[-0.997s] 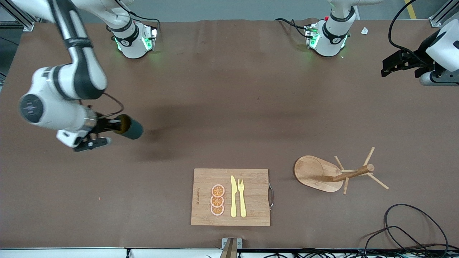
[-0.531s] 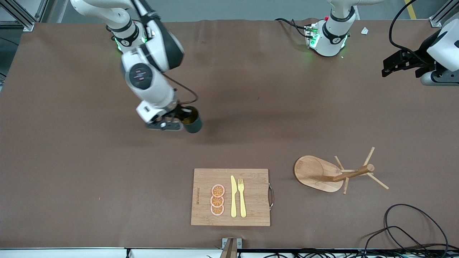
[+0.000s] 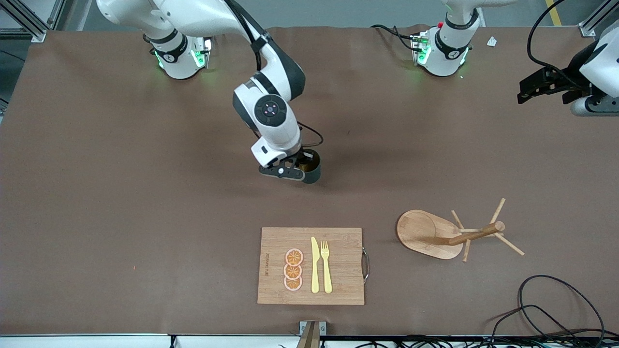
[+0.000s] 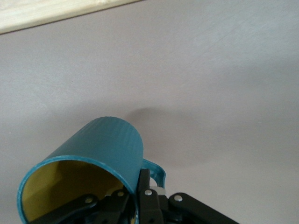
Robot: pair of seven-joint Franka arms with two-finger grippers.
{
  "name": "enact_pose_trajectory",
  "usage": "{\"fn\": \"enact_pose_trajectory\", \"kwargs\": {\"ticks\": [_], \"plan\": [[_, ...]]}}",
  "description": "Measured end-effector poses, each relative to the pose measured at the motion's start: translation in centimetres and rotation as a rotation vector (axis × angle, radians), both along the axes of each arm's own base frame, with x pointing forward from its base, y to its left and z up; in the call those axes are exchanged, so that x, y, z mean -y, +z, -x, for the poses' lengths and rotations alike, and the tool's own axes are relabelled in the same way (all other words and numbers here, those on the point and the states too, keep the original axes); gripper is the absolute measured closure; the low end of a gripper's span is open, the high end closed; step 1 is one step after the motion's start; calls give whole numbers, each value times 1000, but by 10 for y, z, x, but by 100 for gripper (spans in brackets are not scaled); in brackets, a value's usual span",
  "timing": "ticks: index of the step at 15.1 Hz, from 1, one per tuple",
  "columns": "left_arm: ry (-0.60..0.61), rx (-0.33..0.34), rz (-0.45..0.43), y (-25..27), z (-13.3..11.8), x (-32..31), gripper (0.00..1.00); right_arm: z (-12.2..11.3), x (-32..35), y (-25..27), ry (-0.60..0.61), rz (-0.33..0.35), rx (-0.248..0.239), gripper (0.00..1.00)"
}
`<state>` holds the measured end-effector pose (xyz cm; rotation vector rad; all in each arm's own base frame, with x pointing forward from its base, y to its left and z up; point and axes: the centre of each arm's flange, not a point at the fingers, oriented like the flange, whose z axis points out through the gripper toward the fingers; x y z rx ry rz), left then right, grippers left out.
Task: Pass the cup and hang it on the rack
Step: 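Lift the teal mug with the right gripper toward the table middle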
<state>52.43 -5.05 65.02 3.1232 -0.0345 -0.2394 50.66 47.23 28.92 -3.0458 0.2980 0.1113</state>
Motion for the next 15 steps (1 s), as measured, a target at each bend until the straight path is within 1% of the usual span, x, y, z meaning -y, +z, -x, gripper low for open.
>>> {"fn": "enact_pose_trajectory", "kwargs": {"ticks": [4,7,9,11,12,14,15], "plan": [[-2,-47,0,-27,-16,1,0,6,-13,-30,10,17,-29,95],[-23,-57,5,-49,-33,14,0,10,-18,-37,18,21,-41,95],[-58,-63,5,-59,-38,34,0,13,-21,-38,24,20,-45,95],[-84,-58,5,-68,-42,56,0,14,-22,-39,26,21,-48,92],[-88,-58,4,-72,-44,65,0,14,-22,-40,26,21,-49,85],[-89,-54,2,-83,-49,81,0,14,-22,-40,26,21,-48,67],[-93,-42,4,-88,-52,89,0,14,-22,-39,26,20,-47,58]]}}
